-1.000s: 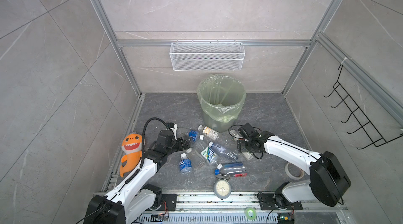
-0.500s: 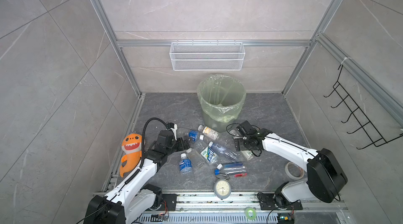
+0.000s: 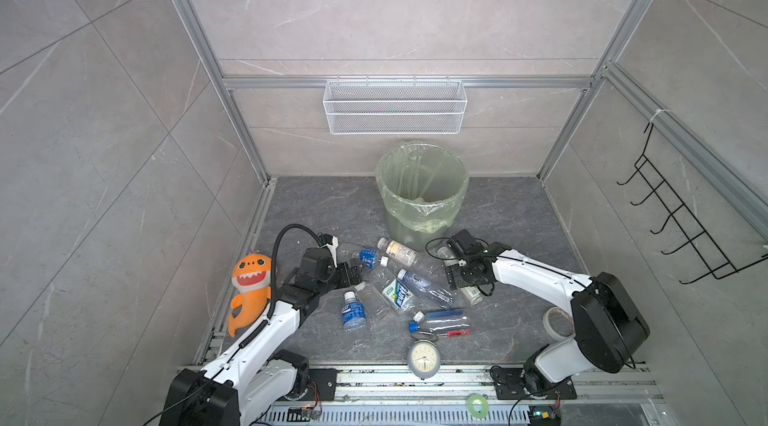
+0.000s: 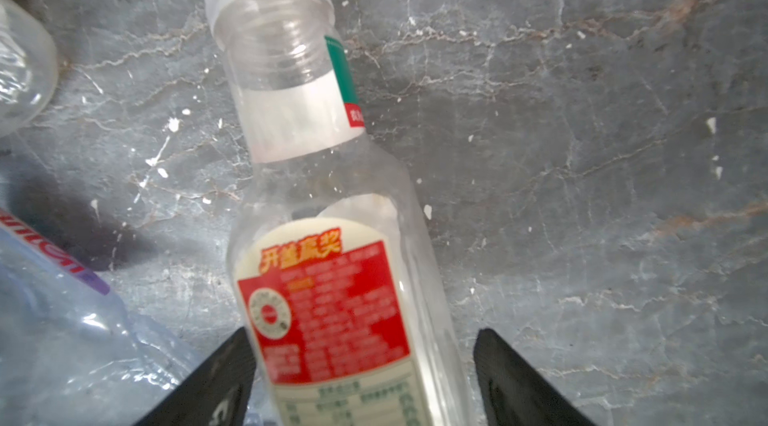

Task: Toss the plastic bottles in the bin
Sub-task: 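Lower the right gripper onto the red-labelled bottle and close it, then lift the red-labelled bottle over the bin and open the right gripper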

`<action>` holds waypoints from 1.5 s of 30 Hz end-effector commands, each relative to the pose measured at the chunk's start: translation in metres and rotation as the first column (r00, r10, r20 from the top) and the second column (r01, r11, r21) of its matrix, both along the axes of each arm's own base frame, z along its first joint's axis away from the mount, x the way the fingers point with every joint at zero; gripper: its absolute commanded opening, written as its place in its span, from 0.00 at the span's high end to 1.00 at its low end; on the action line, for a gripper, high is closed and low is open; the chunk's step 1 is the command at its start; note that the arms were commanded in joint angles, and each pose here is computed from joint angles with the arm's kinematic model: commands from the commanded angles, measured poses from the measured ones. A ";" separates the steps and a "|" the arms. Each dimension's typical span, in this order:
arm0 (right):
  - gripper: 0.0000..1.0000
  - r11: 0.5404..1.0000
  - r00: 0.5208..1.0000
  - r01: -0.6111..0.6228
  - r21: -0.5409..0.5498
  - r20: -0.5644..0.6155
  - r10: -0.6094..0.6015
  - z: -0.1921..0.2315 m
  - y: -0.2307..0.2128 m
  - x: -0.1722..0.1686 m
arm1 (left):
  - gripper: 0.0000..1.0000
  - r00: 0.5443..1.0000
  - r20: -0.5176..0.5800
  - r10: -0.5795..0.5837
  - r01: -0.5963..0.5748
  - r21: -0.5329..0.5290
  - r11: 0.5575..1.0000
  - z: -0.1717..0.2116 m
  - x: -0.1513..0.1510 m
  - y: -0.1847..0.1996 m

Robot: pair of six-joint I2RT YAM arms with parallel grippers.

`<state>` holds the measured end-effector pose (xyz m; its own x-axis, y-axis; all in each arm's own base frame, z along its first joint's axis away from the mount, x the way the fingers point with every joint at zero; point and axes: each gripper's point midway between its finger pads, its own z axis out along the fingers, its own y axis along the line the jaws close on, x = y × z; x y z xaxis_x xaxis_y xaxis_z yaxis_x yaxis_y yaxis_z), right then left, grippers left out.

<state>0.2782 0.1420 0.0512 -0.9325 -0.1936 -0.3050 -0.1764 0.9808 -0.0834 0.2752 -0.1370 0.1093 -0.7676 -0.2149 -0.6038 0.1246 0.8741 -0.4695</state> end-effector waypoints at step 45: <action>0.42 0.977 0.927 0.018 0.210 0.363 -0.095 0.071 -0.016 -0.010 | 0.02 0.999 -0.014 -0.048 0.048 -0.011 0.999 0.005 0.007 -0.010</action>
